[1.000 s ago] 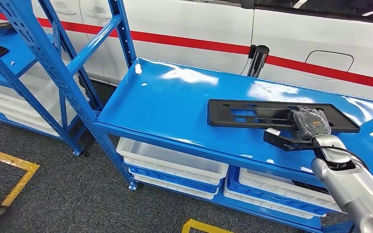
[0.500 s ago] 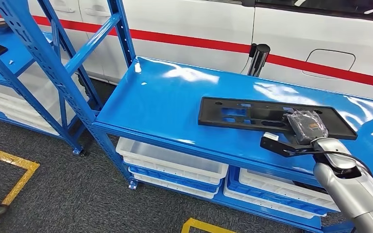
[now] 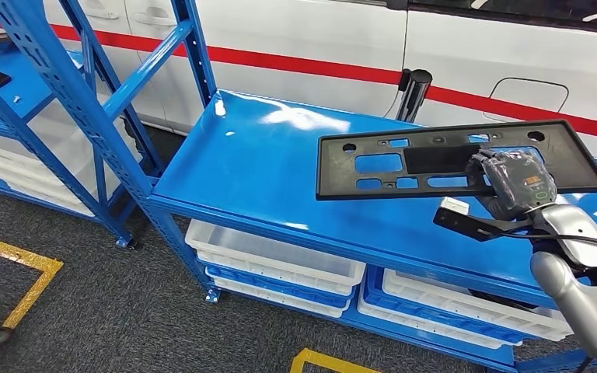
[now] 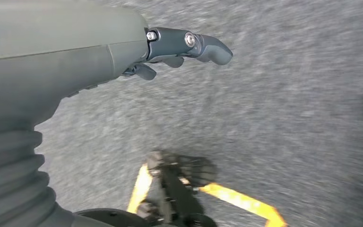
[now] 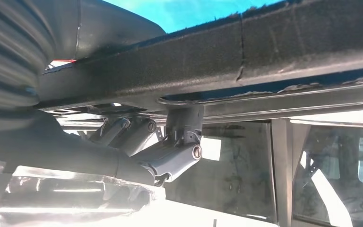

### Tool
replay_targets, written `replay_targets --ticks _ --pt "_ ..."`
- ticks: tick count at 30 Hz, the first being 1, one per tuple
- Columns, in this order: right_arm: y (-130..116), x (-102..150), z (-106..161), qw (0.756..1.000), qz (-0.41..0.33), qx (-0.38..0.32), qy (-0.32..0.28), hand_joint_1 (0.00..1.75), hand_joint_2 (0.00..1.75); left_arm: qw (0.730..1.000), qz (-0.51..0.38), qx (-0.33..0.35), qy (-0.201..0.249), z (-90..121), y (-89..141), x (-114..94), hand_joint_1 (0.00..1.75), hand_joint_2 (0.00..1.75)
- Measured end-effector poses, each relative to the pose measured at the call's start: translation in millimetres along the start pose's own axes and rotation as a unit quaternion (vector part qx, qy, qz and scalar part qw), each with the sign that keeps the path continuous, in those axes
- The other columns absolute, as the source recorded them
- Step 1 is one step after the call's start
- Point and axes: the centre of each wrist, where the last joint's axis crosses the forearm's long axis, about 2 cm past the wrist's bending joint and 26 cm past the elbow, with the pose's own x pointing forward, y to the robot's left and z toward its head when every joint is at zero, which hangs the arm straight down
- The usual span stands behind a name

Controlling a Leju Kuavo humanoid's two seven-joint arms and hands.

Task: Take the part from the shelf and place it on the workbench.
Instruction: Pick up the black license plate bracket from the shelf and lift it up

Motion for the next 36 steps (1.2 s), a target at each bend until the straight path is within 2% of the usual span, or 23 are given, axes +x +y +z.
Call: replay_targets --ticks 3,9,18,36 --pt "-5 0 -7 1.000 -0.001 -0.004 -0.004 1.75 1.75 1.000 0.000 -0.004 0.027 0 0 0 0.00 1.75" --pt "-7 0 -13 1.000 -0.004 -0.006 -0.005 1.75 1.75 0.998 0.010 -0.033 0.043 0 -2 1 0.00 1.75" --pt "11 -1 1 1.000 -0.015 0.020 0.002 1.75 1.75 0.998 0.005 -0.038 0.044 1 -4 1 0.00 1.75" --pt "9 -5 0 0.999 -0.013 0.029 0.007 1.75 1.75 0.998 0.002 -0.037 0.043 -2 -2 3 0.00 1.75"
